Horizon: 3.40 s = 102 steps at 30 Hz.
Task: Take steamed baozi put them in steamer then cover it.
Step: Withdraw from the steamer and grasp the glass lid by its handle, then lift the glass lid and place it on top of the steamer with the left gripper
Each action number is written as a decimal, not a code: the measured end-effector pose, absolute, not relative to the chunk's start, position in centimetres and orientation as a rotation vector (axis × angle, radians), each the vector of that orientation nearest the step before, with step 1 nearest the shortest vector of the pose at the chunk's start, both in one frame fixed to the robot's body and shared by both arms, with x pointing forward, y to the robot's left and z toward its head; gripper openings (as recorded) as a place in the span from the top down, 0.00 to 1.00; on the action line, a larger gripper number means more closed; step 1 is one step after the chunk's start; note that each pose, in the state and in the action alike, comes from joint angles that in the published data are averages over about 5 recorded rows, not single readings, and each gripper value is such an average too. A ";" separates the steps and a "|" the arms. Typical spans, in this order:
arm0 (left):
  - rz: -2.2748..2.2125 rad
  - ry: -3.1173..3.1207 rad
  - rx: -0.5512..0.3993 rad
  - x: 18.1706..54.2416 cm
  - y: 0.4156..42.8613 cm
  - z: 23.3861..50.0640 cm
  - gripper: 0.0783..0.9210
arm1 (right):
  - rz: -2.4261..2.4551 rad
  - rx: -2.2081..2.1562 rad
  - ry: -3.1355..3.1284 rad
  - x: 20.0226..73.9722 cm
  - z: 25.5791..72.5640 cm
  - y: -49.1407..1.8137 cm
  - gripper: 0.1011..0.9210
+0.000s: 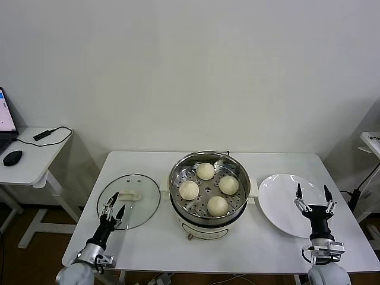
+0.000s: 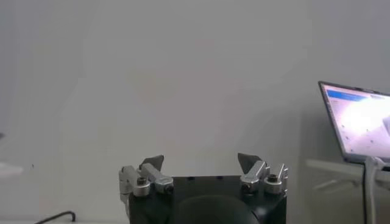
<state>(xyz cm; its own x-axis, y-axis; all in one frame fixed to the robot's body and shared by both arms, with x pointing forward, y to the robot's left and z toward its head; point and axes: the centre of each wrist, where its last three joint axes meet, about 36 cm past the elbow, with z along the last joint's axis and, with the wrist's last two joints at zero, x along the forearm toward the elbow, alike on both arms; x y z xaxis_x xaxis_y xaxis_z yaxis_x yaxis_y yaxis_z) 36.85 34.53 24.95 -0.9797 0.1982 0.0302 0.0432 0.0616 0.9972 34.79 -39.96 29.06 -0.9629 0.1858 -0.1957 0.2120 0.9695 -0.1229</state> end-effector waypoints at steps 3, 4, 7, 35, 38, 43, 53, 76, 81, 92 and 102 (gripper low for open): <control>2.087 2.186 0.248 37.7 34.5 24.8 0.12 | -0.216 0.304 2.941 34.5 28.8 -39.9 0.12; 2.094 2.182 0.247 37.9 34.4 24.7 0.12 | -0.218 0.305 2.942 34.4 28.7 -39.9 0.12; 2.109 2.171 0.242 38.7 34.2 24.6 0.12 | -0.220 0.309 2.948 34.2 28.5 -39.8 0.12; 2.134 2.143 0.214 43.1 32.3 24.1 0.12 | -0.244 0.315 2.977 33.4 27.6 -39.2 0.12; 2.135 2.143 0.209 43.5 32.3 24.1 0.12 | -0.246 0.315 2.977 33.4 27.7 -39.2 0.12; 2.135 2.147 0.199 44.2 32.3 23.9 0.12 | -0.249 0.314 2.977 33.4 27.7 -39.2 0.12; 2.152 2.158 0.208 45.1 32.4 23.4 0.31 | -0.251 0.315 2.973 33.7 27.9 -39.1 0.12; 2.136 2.215 0.242 44.9 32.4 22.7 0.86 | -0.248 0.321 2.964 34.1 28.2 -38.9 0.12; 2.130 2.219 0.220 44.4 33.1 23.5 0.86 | -0.252 0.320 2.964 34.1 28.2 -39.0 0.12; 2.073 2.187 -0.009 43.7 35.5 30.7 0.86 | -0.258 0.302 2.969 34.5 28.1 -38.5 0.12; 1.939 2.120 -0.116 41.8 33.5 39.8 0.86 | -0.268 0.296 2.977 34.9 28.2 -38.2 0.12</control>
